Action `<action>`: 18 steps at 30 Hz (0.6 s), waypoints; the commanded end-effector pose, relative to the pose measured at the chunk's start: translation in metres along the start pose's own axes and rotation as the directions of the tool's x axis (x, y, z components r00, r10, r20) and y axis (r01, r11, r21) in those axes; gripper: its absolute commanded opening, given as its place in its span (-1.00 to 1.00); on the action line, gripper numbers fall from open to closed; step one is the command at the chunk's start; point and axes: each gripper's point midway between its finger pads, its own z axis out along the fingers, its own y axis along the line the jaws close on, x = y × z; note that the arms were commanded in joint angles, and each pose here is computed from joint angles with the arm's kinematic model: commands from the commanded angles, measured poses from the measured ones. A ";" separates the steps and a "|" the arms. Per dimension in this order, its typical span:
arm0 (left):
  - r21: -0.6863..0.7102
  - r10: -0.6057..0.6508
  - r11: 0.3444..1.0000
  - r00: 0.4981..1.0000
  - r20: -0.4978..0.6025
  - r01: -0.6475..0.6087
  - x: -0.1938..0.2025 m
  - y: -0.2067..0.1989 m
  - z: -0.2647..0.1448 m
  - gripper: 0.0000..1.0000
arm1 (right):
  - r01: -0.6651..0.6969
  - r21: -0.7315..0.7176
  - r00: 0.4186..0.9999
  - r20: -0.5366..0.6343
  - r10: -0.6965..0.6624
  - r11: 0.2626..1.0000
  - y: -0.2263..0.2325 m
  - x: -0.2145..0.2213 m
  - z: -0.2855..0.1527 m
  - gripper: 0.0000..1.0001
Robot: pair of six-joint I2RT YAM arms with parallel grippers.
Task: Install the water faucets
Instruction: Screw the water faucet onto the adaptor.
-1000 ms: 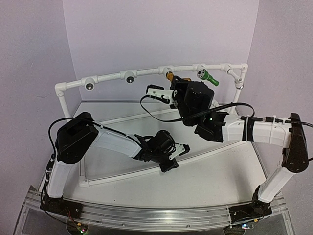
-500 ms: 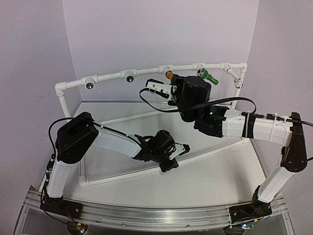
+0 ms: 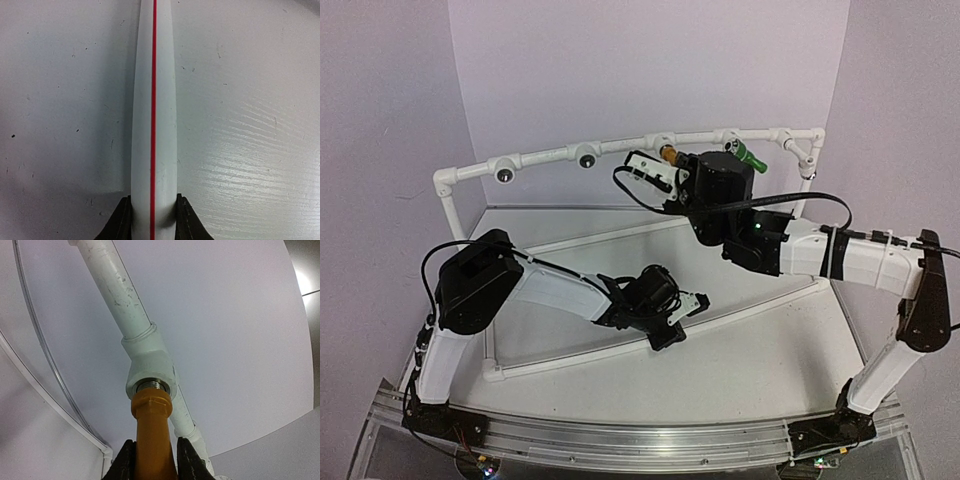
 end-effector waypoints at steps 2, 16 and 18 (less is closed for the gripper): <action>0.092 0.037 0.996 0.985 -0.169 -0.022 0.056 -0.029 0.029 -1.00 | -0.163 0.044 0.986 0.042 0.161 0.986 -0.038 -0.005 -0.004 -1.00; 0.101 0.056 0.994 0.982 -0.181 -0.038 0.057 -0.035 0.033 -1.00 | -0.262 0.019 0.964 0.062 0.260 0.965 -0.030 -0.020 0.001 -1.00; 0.100 0.055 0.994 0.982 -0.180 -0.037 0.057 -0.034 0.033 -1.00 | -0.288 0.016 0.956 0.062 0.286 0.958 -0.030 -0.017 0.003 -1.00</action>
